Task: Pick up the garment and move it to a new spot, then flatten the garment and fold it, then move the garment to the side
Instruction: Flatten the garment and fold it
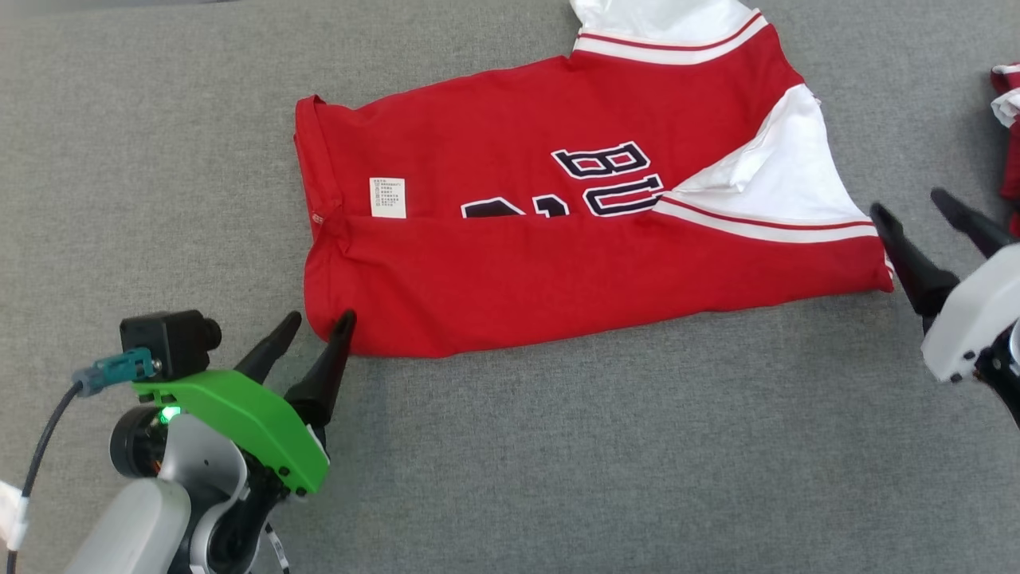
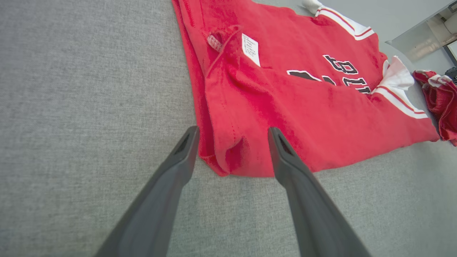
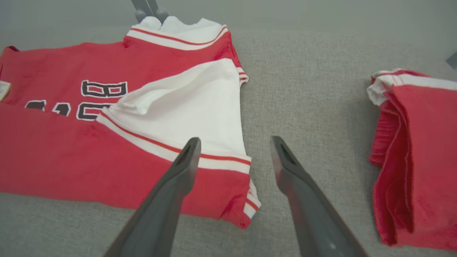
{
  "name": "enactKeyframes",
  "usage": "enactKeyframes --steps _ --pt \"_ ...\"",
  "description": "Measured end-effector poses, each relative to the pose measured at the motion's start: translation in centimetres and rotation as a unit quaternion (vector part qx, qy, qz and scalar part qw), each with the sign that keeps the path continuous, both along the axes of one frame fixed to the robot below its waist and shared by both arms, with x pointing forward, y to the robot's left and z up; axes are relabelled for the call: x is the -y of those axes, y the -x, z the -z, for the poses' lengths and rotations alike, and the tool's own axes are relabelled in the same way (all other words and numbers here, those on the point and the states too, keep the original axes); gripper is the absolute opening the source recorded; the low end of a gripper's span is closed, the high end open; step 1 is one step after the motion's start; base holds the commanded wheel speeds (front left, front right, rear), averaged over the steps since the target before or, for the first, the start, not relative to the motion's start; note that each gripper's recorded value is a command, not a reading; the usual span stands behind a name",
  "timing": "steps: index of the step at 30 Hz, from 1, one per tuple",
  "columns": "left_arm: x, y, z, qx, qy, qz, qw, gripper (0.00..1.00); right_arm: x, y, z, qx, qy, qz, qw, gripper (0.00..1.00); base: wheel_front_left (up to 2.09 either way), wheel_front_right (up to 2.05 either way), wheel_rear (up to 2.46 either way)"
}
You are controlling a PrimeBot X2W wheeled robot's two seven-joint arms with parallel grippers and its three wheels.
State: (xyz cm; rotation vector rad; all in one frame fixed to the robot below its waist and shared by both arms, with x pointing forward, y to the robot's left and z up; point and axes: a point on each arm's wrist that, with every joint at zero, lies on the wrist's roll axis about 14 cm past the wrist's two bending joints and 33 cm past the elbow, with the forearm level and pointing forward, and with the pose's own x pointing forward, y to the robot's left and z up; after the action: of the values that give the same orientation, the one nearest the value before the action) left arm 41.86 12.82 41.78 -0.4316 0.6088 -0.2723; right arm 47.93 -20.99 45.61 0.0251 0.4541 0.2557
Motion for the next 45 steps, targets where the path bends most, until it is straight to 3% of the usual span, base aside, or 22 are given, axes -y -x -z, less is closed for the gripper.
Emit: enactKeyframes --steps 5,14,15,16,17,18,19,22,23,24,36,45 --pt "-0.1 1.2 2.0 -0.038 0.007 -0.011 0.999 1.0 0.7 2.7 3.6 -0.072 0.031 -0.005 0.997 1.0 0.0 0.0 0.0" --pt "0.8 -0.2 3.1 -0.038 0.015 0.007 0.999 1.0 0.3 2.1 6.4 -0.112 0.045 -0.012 0.993 1.0 0.0 0.0 0.0" --pt "0.9 -0.3 3.0 -0.036 0.016 0.009 0.999 0.89 0.1 2.0 6.7 -0.115 0.045 -0.014 0.992 1.0 0.0 0.0 0.0" --pt "1.0 -0.3 3.1 -0.037 0.016 0.013 0.999 0.49 0.0 1.8 6.8 -0.117 0.045 -0.015 0.992 1.0 0.0 0.0 0.0" --pt "1.1 -0.2 3.2 -0.04 0.016 0.017 0.999 0.45 -0.1 1.7 6.9 -0.118 0.045 -0.016 0.992 1.0 0.0 0.0 0.0" --pt "1.1 -0.2 3.3 -0.041 0.015 0.017 0.999 0.15 -0.2 1.6 7.1 -0.119 0.045 -0.018 0.992 1.0 0.0 0.0 0.0" --pt "1.1 -0.1 3.4 -0.044 0.013 0.019 0.999 0.0 -0.5 1.6 7.2 -0.122 0.042 -0.022 0.991 1.0 0.0 0.0 0.0" --pt "1.4 0.2 3.3 -0.046 0.015 0.031 0.998 0.0 -0.8 1.7 7.7 -0.136 0.045 -0.032 0.989 1.0 0.0 0.0 0.0" --pt "1.3 0.3 3.2 -0.046 0.014 0.033 0.998 0.0 -0.9 1.7 7.8 -0.139 0.044 -0.034 0.989 0.45 0.0 0.0 0.0" --pt "1.3 0.5 3.2 -0.047 0.014 0.035 0.998 0.0 -0.9 1.6 7.9 -0.14 0.042 -0.035 0.989 0.0 0.0 0.0 0.0" --pt "0.3 3.6 1.8 -0.068 0.036 0.062 0.995 0.0 0.0 3.0 6.9 -0.18 0.001 -0.031 0.983 0.0 0.0 0.0 0.0" --pt "1.1 9.0 1.5 -0.102 0.04 0.091 0.99 0.0 0.9 9.1 5.4 -0.233 -0.02 -0.05 0.971 0.0 0.0 0.0 0.0"
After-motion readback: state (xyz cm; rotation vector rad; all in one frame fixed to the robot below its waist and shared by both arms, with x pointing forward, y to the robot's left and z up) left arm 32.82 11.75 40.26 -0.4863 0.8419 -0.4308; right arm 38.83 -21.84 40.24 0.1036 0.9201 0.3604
